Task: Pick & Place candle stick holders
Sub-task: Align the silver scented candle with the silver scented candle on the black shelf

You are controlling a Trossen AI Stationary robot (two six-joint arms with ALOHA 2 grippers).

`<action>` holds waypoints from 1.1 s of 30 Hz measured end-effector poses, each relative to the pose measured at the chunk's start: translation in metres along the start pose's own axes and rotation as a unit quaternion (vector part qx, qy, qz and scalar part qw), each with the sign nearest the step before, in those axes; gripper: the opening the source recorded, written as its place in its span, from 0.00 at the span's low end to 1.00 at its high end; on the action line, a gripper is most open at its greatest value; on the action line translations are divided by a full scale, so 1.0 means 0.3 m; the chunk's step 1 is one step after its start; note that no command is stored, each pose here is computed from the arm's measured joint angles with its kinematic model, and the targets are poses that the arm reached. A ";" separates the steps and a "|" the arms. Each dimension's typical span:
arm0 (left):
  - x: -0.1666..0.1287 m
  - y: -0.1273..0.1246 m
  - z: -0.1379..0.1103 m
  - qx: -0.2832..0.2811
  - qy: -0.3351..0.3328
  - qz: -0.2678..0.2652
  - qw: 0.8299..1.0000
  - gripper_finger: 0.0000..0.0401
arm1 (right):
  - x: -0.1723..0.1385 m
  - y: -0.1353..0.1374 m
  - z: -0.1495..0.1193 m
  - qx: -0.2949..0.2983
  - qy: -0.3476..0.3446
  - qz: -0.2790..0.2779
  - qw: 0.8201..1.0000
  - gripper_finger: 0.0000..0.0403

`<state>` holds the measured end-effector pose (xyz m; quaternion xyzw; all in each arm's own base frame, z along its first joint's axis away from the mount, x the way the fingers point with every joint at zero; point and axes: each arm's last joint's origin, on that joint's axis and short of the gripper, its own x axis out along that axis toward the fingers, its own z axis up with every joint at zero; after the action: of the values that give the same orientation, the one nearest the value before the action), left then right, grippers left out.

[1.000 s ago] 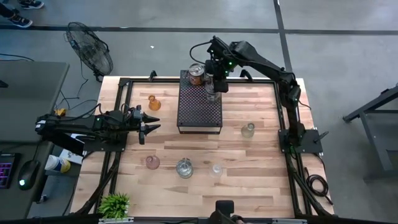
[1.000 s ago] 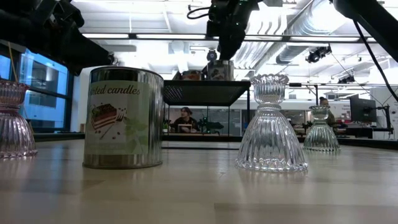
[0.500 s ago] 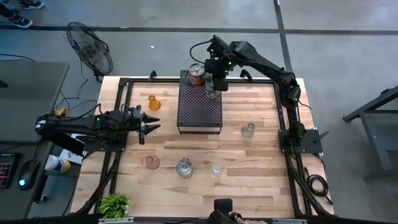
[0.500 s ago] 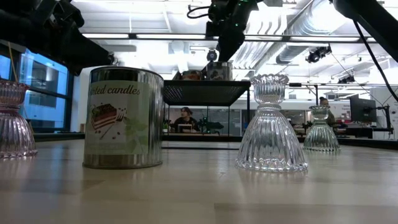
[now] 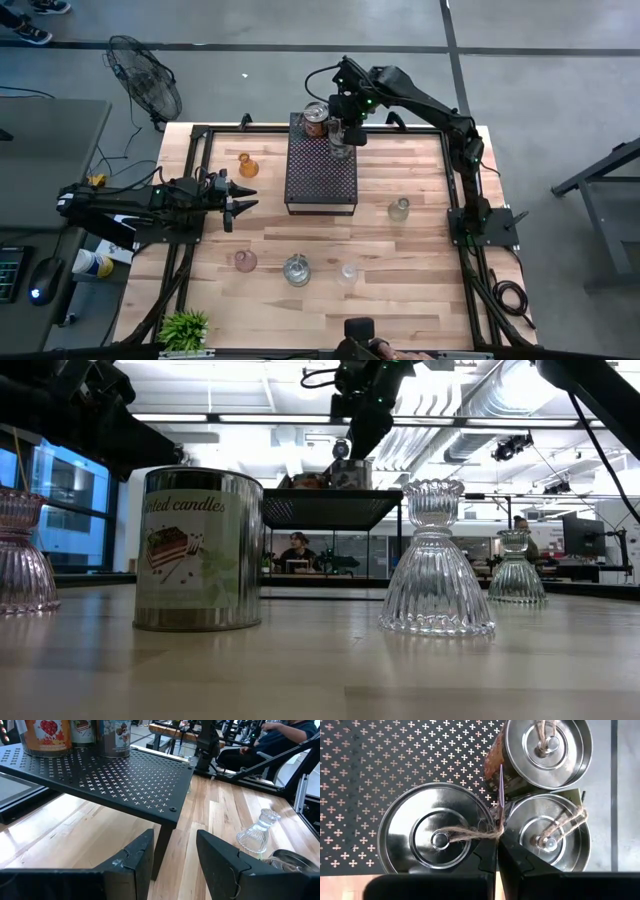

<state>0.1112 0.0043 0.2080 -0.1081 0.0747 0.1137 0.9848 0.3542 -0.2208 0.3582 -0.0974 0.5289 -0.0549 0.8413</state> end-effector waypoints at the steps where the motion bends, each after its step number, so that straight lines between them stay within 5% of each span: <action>1: 0.000 0.000 0.000 0.000 0.000 0.000 1.000 0.36 | 0.000 -0.001 0.000 0.000 0.002 -0.003 1.000 0.01; 15: 0.000 0.000 0.000 0.000 0.000 0.000 1.000 0.36 | -0.016 0.000 -0.001 0.016 -0.001 -0.011 1.000 0.30; 33: 0.000 0.000 0.000 0.005 0.000 0.000 1.000 0.36 | -0.292 0.066 -0.030 0.056 -0.074 -0.029 0.995 0.32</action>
<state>0.1112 0.0044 0.2080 -0.1027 0.0754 0.1134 0.9854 0.3078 -0.1852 0.4271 -0.0689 0.4584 -0.1013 0.8803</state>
